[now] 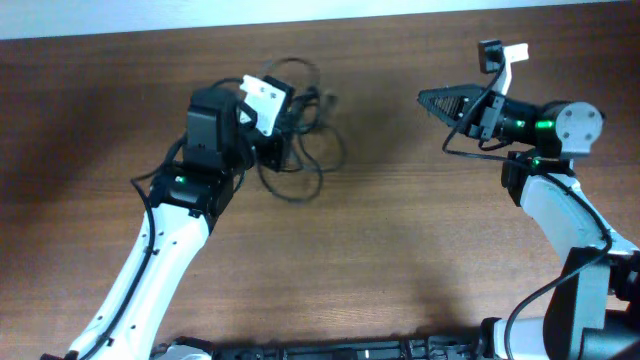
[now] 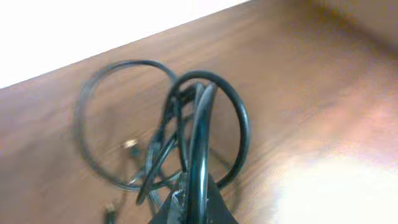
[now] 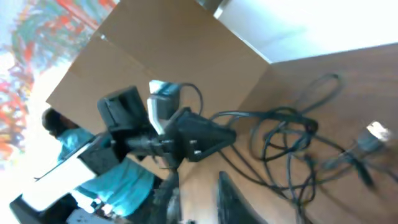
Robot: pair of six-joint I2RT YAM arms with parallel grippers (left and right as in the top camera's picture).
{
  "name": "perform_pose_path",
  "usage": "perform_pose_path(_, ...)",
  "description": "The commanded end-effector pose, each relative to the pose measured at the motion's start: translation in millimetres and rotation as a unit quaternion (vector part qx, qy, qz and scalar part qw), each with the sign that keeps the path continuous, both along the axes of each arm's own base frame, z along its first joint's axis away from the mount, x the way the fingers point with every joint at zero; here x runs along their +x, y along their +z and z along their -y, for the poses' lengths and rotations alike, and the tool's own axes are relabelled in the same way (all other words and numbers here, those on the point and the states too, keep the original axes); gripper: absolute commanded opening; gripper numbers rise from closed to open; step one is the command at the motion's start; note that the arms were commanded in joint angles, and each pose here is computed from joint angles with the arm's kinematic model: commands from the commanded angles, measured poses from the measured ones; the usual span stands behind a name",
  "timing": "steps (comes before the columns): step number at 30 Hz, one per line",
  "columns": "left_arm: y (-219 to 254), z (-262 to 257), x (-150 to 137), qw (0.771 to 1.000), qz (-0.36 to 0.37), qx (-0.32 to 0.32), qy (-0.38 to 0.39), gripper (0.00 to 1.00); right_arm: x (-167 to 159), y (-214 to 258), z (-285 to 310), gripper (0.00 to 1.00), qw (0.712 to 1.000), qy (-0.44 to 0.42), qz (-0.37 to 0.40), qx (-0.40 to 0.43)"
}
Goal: Untangle cables
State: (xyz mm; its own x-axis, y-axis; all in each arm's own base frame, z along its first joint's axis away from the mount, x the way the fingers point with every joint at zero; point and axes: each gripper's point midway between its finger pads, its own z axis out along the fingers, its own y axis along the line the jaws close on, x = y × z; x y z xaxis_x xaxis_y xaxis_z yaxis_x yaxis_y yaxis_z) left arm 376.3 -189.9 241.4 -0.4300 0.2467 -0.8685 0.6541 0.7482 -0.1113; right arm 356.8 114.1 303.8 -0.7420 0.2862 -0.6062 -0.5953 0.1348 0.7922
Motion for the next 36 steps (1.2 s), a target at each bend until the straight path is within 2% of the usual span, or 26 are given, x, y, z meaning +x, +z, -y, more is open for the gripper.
perform_pose_path(1, 30, 36, -26, 0.988, 0.038, -0.060, -0.135, 0.00, 0, 4, 1, 0.46, 1.000, -0.001, 0.000, -0.001)
perform_pose_path(4, 48, 48, -37, 0.976, 0.061, -0.094, -0.188, 0.00, 1, 4, 1, 0.57, 1.000, -0.004, 0.000, 0.001)
perform_pose_path(5, 55, 51, -40, 0.971, 0.072, -0.104, -0.203, 0.00, 2, 5, 2, 0.65, 1.000, -0.007, 0.000, 0.002)
perform_pose_path(7, 65, 54, -42, 0.966, 0.080, -0.123, -0.213, 0.00, 4, 6, 3, 0.73, 1.000, -0.013, 0.000, 0.005)
perform_pose_path(10, 78, 59, -46, 0.957, 0.095, -0.143, -0.233, 0.00, 11, 6, 5, 0.75, 0.999, -0.031, -0.011, 0.015)
perform_pose_path(15, 87, 61, -50, 0.952, 0.088, -0.166, -0.242, 0.00, 50, -17, 24, 0.79, 0.984, -0.138, -0.102, 0.048)
perform_pose_path(18, 87, 62, -52, 0.951, 0.086, -0.167, -0.245, 0.00, 63, -35, 33, 0.80, 0.978, -0.183, -0.099, 0.021)
perform_pose_path(22, 87, 62, -50, 0.952, 0.089, -0.166, -0.242, 0.00, 50, -30, 23, 0.76, 0.990, -0.141, -0.023, -0.013)
perform_pose_path(23, 89, 62, -49, 0.951, 0.095, -0.166, -0.241, 0.00, 36, -18, 15, 0.75, 0.993, -0.102, 0.049, -0.031)
perform_pose_path(24, 90, 62, -49, 0.951, 0.098, -0.166, -0.242, 0.00, 23, -6, 10, 0.75, 0.990, -0.071, 0.112, -0.041)
perform_pose_path(29, 91, 70, -55, 0.948, 0.099, -0.167, -0.253, 0.00, -11, 18, -4, 0.73, 0.970, -0.005, 0.236, -0.064)
perform_pose_path(36, 105, 80, -61, 0.939, 0.116, -0.183, -0.266, 0.00, -18, 17, -21, 0.68, 0.971, 0.022, 0.229, -0.057)
